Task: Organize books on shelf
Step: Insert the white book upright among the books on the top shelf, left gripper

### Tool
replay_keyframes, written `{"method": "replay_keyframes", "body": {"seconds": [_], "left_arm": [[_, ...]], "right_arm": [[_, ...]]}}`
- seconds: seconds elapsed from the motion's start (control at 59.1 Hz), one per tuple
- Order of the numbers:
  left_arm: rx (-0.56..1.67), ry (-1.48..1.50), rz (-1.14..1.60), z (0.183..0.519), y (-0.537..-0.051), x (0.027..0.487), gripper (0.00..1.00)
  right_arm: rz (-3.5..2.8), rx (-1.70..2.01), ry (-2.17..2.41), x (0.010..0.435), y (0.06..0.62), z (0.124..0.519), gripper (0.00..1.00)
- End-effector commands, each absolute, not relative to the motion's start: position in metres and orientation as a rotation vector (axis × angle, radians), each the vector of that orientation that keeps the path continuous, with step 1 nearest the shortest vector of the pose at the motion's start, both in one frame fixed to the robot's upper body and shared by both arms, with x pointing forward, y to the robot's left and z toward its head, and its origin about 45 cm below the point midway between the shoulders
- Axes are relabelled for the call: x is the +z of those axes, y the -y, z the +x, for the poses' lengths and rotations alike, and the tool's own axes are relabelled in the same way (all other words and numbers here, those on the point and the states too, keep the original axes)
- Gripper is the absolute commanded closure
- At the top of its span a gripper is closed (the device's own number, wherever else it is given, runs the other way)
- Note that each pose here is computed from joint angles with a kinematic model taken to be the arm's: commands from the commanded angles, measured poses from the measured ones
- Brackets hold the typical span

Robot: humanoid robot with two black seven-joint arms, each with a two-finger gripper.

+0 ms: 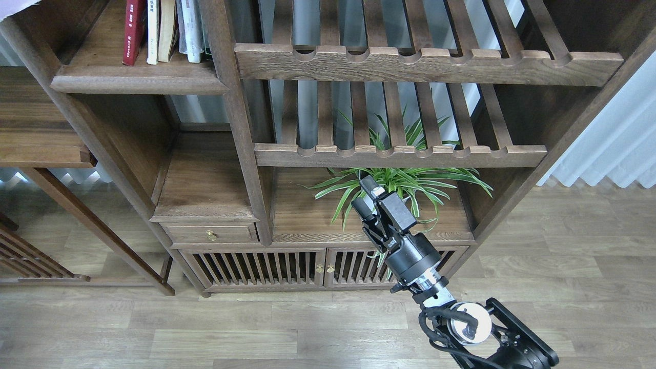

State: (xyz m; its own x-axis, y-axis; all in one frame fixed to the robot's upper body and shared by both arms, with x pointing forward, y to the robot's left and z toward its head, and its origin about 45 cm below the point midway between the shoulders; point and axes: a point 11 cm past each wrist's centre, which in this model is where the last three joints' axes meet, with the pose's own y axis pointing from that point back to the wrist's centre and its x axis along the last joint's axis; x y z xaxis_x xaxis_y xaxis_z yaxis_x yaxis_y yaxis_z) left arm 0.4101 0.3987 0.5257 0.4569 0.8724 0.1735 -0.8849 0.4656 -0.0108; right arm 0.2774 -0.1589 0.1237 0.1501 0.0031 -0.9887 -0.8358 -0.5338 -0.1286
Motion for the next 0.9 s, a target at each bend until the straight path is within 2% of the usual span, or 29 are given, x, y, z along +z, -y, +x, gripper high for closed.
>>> {"method": "replay_keyframes", "body": {"seconds": [0.0, 0.22, 0.558, 0.879], "left_arm": [[1.066, 0.191, 0.063, 0.430, -0.378, 0.527, 1.00], [1.087, 0.223, 0.073, 0.444, -0.371, 0.532, 1.00], [1.095, 0.216, 0.109, 0.470, -0.352, 0.506, 1.00], [1.141, 0.275, 0.072, 0.489, -0.351, 0.508, 1.00]], "right_arm": [[-1.709, 1.466, -0.808, 0.124, 0.161, 0.278, 0.01], [-1.709, 1.465, -0.807, 0.125, 0.160, 0.278, 0.01], [-1.703, 1.467, -0.800, 0.125, 0.158, 0.277, 0.01], [-1.700, 1.467, -0.795, 0.126, 0.157, 0.278, 0.01]]}}
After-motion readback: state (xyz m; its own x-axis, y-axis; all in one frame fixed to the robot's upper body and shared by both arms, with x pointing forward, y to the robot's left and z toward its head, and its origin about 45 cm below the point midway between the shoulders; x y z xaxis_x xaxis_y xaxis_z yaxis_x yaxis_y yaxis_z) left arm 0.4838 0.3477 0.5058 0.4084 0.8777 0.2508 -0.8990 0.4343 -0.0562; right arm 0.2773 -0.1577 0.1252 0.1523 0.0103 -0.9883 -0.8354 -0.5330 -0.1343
